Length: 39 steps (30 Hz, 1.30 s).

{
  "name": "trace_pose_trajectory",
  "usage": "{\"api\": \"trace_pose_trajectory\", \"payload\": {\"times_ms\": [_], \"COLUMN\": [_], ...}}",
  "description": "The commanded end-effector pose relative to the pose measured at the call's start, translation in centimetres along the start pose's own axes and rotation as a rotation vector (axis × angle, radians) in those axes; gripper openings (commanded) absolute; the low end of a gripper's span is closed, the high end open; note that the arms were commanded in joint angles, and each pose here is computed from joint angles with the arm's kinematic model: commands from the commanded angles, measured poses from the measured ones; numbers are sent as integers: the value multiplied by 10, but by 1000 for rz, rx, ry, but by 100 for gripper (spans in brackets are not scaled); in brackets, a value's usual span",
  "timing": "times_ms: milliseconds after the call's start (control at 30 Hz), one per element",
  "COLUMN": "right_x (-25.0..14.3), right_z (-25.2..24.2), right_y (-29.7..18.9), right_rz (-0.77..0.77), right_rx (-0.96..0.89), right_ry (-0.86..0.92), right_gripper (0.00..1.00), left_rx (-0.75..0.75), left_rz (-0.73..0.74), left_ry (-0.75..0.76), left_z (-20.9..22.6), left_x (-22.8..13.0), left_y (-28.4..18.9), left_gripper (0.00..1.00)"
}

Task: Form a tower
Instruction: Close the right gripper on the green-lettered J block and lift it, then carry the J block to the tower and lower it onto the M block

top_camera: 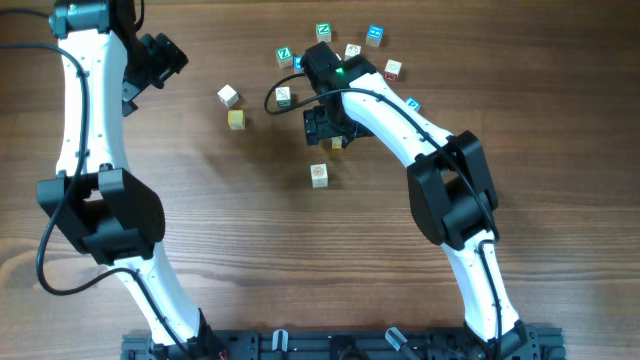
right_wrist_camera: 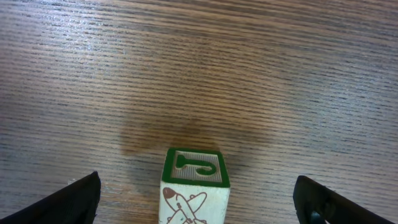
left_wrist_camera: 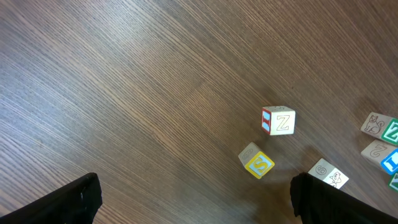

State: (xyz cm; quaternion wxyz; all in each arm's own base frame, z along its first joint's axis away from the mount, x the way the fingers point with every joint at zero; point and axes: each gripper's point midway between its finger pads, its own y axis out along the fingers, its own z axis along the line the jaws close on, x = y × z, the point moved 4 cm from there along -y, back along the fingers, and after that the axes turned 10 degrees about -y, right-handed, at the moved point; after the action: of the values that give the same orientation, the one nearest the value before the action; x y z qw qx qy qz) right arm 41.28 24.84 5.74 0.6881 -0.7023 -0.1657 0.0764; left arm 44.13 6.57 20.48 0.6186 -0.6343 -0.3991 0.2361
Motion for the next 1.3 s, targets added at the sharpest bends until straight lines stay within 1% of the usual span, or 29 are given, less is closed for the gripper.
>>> {"api": "trace_pose_trajectory", "payload": {"times_ms": [0,33,67,133,200,233,267,333,367,400,567,667,833,1033,1133,1200,1267], "right_x": [-7,-9,-11,-10,-10,-10,-10,-9,-8,-7,-4,0,9,-4,-18,-31,-46], "right_z": [1,1,0,0,1,1,1,1,1,1,2,2,0,6,12,16,27], "right_y": [9,9,9,9,9,9,9,9,9,9,6,-5,-65,-134,-156,-153,-146], "right_rz": [46,55,61,60,58,57,57,54,49,46,33,6,-114,-185,-176,-119,-58], "right_rx": [13,10,8,8,9,9,9,10,11,12,15,21,49,138,187,180,169], "right_ry": [-6,15,24,24,24,25,24,25,25,25,37,38,41,34,29,53,27], "right_gripper": [67,59,55,54,50,49,46,45,37,32,32,31,31,30,25,26,26], "left_rx": [-7,-7,-7,-7,-7,-7,-7,-7,-7,-7,-7,-7,-7,-7,-7,-7,-7], "left_rz": [-10,-10,-10,-10,-9,-9,-10,-10,-10,-10,-10,-10,-10,-10,-10,-10,-10], "left_ry": [4,4,4,4,4,4,4,4,4,4,4,4,4,4,4,4,4], "left_z": [-1,-1,-1,-1,-1,-1,-1,-1,-1,-1,-1,-1,-1,-1,-1,-1,-1], "left_x": [1,1,2,1,1,1,1,1,1,1,1,1,1,1,1,1,1], "left_y": [-4,-4,-4,-4,-4,-4,-4,-4,-4,-4,-4,-4,-4,-4,-4,-4,-4], "left_gripper": [100,100,100,100,100,100,100,100,100,100,100,100,100,100,100,100,100]}}
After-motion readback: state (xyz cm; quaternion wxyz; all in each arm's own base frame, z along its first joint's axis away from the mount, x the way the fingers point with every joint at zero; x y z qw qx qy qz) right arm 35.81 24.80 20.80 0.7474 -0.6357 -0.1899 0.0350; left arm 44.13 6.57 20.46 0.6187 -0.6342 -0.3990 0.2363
